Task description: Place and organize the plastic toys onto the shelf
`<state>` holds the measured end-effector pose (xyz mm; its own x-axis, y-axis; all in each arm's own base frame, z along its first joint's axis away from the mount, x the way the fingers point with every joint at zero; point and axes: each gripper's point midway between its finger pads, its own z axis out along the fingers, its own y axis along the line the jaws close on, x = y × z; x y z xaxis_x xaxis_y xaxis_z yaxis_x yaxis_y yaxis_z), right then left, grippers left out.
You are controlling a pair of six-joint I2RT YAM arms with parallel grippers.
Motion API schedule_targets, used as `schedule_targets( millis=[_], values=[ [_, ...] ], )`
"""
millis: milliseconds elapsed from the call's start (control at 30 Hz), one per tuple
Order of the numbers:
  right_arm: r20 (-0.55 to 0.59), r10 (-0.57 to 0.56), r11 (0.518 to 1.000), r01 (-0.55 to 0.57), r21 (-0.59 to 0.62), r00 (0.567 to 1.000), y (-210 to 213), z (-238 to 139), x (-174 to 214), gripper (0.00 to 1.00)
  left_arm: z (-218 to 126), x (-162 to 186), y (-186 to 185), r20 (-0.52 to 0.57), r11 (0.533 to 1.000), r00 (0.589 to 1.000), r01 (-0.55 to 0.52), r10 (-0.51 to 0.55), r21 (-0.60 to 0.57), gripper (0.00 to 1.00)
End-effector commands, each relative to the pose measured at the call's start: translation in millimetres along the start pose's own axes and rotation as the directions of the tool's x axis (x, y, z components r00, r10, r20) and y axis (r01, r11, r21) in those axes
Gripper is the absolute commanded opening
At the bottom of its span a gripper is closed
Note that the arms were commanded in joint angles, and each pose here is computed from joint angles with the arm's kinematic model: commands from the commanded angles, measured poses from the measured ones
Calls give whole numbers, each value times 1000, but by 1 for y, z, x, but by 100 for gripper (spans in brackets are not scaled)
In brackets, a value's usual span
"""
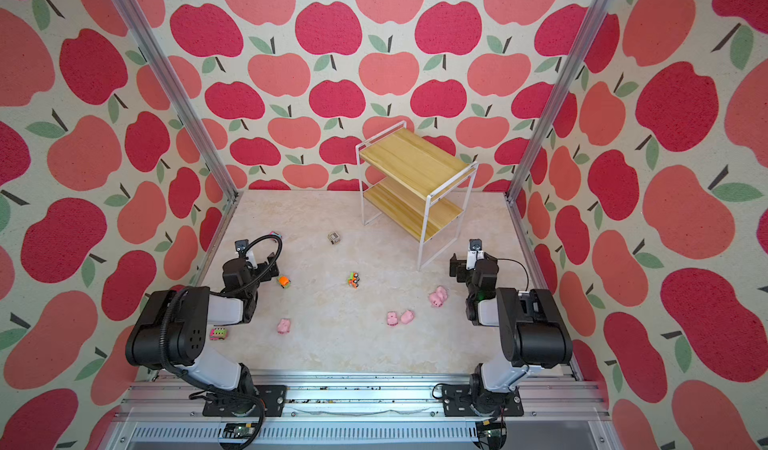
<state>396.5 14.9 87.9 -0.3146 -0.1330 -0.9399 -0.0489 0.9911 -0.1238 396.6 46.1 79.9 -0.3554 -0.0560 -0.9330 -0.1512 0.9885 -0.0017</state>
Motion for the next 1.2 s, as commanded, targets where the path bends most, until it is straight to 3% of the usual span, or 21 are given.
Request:
schedule_targets(
  millis=[0,867,1000,1167],
  values=[
    [9,4,1000,-4,-8,1000,2,0,-4,99,0,-1,-5,7,999,1000,-25,25,28,99],
    [20,5,999,-6,32,1000,-3,-2,-5,99,1,-2,-5,9,999,1000,-23,22,34,99],
    [55,25,993,-31,112,998,-17,-27,-25,99,-12,-32,1,-7,1000,1000,-5,5,-6,99],
    [33,155,974,-158,165,987,-32,-50,-49,99,-33,-88,6,38,996,996,81,-79,-37,99]
  ],
)
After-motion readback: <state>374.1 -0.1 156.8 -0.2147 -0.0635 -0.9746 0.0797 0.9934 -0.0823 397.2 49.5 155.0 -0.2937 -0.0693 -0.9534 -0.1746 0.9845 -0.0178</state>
